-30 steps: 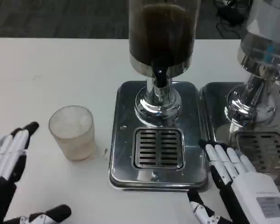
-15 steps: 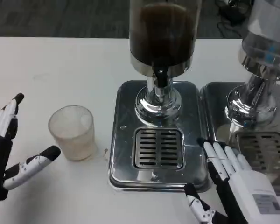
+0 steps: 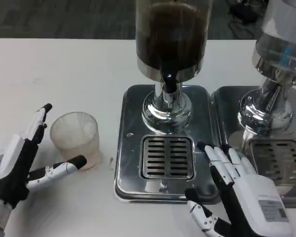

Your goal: Grasp the cup under the faucet to collect the drink, then remove the cup.

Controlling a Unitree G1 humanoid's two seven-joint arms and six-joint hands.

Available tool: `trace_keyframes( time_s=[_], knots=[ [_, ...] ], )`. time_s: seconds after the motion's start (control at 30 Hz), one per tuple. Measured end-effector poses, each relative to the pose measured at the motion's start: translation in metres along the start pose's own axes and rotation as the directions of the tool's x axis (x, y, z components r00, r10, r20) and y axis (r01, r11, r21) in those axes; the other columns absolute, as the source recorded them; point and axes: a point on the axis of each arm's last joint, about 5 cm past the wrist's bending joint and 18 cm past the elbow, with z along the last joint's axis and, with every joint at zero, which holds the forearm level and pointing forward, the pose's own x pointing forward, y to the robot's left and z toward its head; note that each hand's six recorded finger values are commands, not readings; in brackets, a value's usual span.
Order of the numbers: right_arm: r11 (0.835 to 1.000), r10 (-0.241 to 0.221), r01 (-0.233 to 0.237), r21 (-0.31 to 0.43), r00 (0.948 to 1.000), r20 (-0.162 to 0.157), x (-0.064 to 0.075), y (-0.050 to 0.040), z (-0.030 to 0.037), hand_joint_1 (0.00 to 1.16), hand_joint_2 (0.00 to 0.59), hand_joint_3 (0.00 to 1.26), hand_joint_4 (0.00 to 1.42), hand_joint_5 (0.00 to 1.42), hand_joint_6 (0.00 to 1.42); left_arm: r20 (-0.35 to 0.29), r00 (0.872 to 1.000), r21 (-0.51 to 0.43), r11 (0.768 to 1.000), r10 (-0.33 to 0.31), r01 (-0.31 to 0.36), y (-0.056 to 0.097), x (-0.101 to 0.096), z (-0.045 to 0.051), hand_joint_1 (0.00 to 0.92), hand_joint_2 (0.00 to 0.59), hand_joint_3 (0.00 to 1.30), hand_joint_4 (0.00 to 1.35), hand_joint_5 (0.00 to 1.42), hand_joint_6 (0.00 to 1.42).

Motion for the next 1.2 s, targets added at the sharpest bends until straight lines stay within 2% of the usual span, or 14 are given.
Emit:
trace_keyframes(
  time_s=[0.3,0.53,0.73,0.9,1.2],
  knots=[
    [1.0,-0.005,0.005,0.028,0.9999,0.009,0.002,0.0009,0.0019,0.24,0.442,0.1,0.1,0.0,0.02,0.004,1.0,0.011,1.0,-0.008,0.008,0.0,0.014,0.0006,0.206,0.015,0.0,0.02,0.27,0.26],
    [0.999,-0.009,0.008,0.041,0.9999,0.006,0.002,0.0006,0.0018,0.24,0.442,0.1,0.11,0.0,0.03,-0.009,0.999,-0.016,0.999,-0.031,0.031,-0.007,0.017,0.002,0.222,0.017,0.0,0.03,0.29,0.28],
    [0.999,-0.008,0.008,0.037,1.0,0.002,0.001,-0.0008,-0.0003,0.25,0.437,0.11,0.13,0.0,0.03,-0.001,0.999,-0.049,0.997,-0.054,0.054,-0.016,0.021,0.0077,0.25,0.03,0.01,0.04,0.31,0.3],
    [0.999,-0.008,0.009,0.042,1.0,-0.005,0.001,-0.0026,-0.0029,0.26,0.43,0.12,0.14,0.0,0.03,0.009,0.998,-0.087,0.994,-0.067,0.067,-0.019,0.027,0.0138,0.305,0.038,0.08,0.08,0.36,0.34],
    [0.997,-0.001,0.003,0.073,0.9998,-0.018,0.001,-0.0023,-0.0041,0.29,0.437,0.14,0.17,0.01,0.03,0.019,0.998,-0.147,0.987,-0.066,0.068,-0.027,0.033,0.0227,0.411,0.066,0.23,0.25,0.55,0.62]
  ],
)
